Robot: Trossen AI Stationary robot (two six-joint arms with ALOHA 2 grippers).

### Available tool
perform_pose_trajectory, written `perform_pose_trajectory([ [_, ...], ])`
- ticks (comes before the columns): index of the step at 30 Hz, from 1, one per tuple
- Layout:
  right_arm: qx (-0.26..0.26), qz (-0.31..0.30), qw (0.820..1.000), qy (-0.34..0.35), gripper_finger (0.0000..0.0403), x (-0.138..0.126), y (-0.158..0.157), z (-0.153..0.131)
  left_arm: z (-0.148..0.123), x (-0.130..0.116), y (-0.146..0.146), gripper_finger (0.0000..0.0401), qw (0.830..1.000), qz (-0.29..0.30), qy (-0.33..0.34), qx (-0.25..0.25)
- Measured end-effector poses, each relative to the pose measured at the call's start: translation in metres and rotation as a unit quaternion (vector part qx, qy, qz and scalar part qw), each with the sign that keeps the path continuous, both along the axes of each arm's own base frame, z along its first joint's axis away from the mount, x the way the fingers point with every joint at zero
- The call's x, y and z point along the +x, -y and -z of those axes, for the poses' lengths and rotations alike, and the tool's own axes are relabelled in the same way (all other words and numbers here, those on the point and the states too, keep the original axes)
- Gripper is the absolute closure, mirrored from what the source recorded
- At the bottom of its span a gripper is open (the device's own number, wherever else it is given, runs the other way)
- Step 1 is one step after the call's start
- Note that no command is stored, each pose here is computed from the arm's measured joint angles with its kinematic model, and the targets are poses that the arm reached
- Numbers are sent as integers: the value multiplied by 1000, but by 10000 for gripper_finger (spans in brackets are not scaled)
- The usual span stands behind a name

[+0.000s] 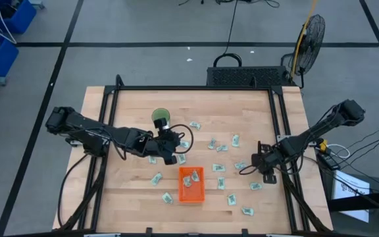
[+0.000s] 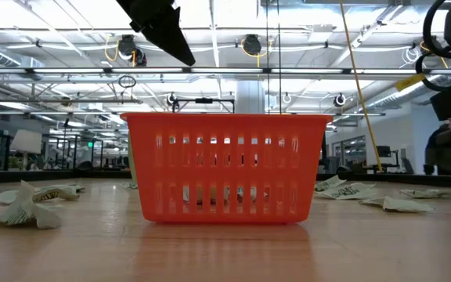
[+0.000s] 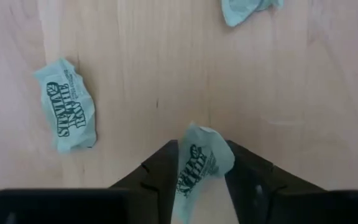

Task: Pick and place Stevia / Truvia into bins
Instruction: Put the stevia packet into the orange basket

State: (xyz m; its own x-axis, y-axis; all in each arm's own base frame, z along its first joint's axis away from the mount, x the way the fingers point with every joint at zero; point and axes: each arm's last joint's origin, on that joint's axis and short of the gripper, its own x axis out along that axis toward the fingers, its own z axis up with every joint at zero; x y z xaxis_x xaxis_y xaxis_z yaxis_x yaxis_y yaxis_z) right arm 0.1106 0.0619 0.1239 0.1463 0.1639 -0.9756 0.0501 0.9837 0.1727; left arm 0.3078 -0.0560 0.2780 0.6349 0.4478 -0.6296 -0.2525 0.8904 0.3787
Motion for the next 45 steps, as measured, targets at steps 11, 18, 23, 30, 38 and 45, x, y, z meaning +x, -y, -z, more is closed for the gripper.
perform_pose_trajectory([
  [11,14,8,996,93,394,10,-3,-21,0,-3,-1,284,999,-16,-9,28],
  [18,17,-73,912,404,400,47,-17,-75,-6,-7,-3,284,997,-40,2,71],
  [23,-91,-72,788,605,394,69,-12,-113,-18,-13,-6,284,989,-88,35,113],
  [30,-93,-117,704,694,400,113,-4,-108,-37,-27,-11,284,965,-185,120,139],
  [38,-51,-81,778,621,401,175,-3,-42,-38,-27,-11,284,970,-175,129,108],
  [45,29,-173,818,548,399,213,-18,-34,-37,-27,-9,284,971,-176,137,80],
])
